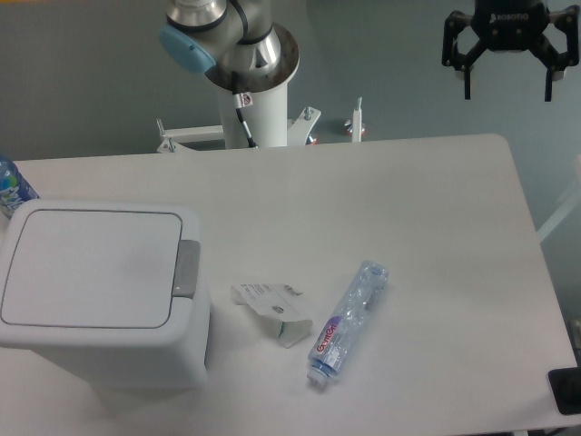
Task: Open the trash can
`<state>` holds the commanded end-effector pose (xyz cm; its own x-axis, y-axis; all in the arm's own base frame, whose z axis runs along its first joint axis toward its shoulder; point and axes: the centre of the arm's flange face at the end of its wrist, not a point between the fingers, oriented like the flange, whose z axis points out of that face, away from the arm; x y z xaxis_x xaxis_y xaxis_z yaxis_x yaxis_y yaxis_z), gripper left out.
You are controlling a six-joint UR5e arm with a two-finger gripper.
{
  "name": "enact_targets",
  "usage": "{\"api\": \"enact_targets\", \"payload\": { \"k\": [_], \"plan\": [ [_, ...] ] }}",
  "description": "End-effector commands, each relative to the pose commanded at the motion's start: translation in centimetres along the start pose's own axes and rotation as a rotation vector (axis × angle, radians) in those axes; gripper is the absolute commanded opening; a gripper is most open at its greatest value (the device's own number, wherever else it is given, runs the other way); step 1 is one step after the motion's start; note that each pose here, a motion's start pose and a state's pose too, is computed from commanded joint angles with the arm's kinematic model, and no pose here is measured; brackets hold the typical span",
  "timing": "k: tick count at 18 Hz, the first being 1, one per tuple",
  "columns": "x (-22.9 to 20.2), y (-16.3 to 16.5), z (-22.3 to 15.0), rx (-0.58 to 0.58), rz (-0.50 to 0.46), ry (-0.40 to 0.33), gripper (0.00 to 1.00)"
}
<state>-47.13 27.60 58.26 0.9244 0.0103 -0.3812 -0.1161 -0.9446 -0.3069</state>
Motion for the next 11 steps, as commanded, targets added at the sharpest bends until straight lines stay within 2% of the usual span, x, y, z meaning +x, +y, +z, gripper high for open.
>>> {"api": "enact_targets", "payload": {
  "k": [6, 7, 11],
  "plan": [
    [-0.5, -0.3, -0.9, 0.006, 0.001, -0.023, 1.00],
    [-0.7, -0.6, -1.1, 0.011, -0.022, -0.029, 1.00],
    [-0.5, -1.3, -0.6, 0.029, -0.275, -0.033, 1.00]
  ]
}}
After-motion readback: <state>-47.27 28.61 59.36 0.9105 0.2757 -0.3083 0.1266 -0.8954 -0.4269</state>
